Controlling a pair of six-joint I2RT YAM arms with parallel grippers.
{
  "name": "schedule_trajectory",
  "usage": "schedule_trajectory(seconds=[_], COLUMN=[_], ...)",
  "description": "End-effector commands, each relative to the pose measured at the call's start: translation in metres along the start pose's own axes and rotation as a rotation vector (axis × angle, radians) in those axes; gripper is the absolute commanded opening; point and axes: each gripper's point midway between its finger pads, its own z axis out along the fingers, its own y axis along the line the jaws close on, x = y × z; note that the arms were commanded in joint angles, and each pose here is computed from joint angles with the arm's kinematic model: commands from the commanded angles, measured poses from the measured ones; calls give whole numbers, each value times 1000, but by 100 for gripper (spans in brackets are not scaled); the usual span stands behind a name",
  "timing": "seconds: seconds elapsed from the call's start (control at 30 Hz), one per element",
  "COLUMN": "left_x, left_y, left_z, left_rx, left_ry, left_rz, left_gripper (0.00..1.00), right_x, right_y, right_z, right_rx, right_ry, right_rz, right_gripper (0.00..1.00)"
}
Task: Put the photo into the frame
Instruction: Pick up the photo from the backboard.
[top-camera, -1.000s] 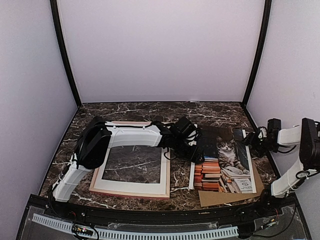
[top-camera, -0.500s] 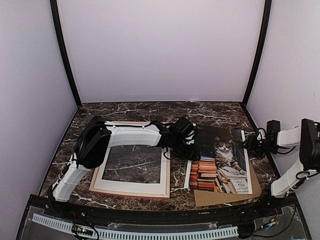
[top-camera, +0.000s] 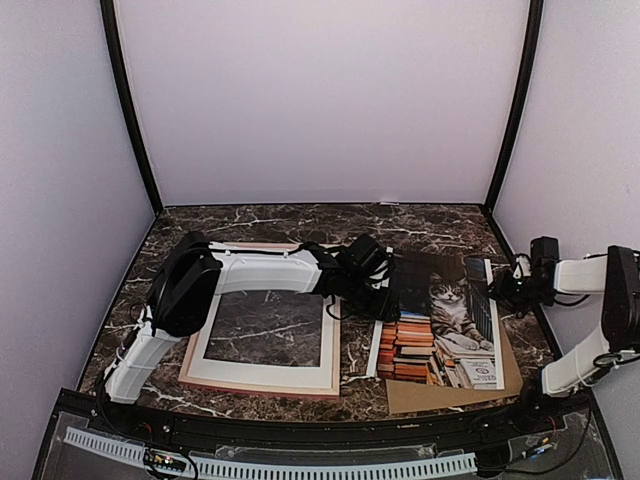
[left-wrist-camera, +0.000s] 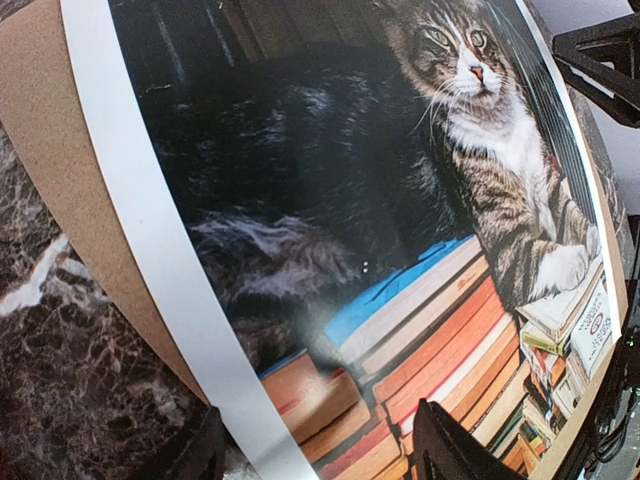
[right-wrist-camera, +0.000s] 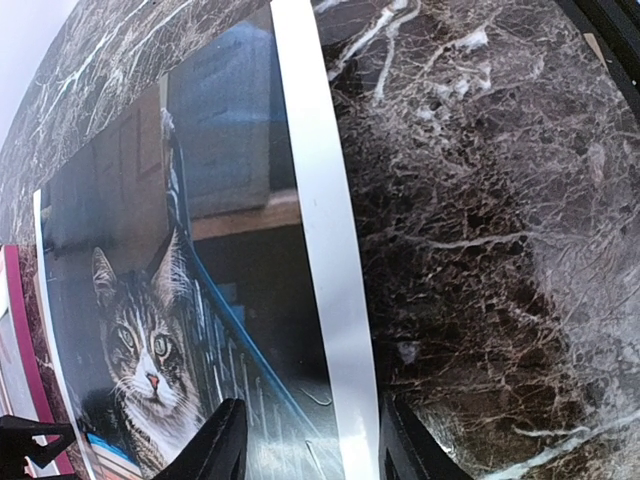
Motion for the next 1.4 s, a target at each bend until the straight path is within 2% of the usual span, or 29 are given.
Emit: schedule_trajectory(seconds=[0.0, 0.33, 0.73, 0.97, 1.23, 1.3, 1.37], left_x=[29, 31, 34, 36, 37, 37, 37], left_y=[10, 10, 9, 10, 11, 11, 12], left_z=[11, 12, 14, 14, 15, 15, 15], left_rx=[-13, -7, 4, 4, 4, 4, 3], left_ry=[80, 89, 94, 98, 100, 101, 101], left_rz=[-14, -15, -13, -14, -12, -12, -11], left_gripper=[66, 65, 65, 65, 64, 65, 65], right_x=[3, 0, -12, -22, -24, -25, -26], right_y=[28, 29, 22, 16, 21, 21, 21], right_z=[-6, -1, 11, 24, 29, 29, 28], right_rx=[-72, -51, 1, 28, -2, -1, 2], right_ry=[25, 21, -4, -2, 3, -1, -4], right_rz=[-58, -84, -79, -70, -74, -77, -78], right_gripper=[45, 59, 68, 69, 61, 54, 42])
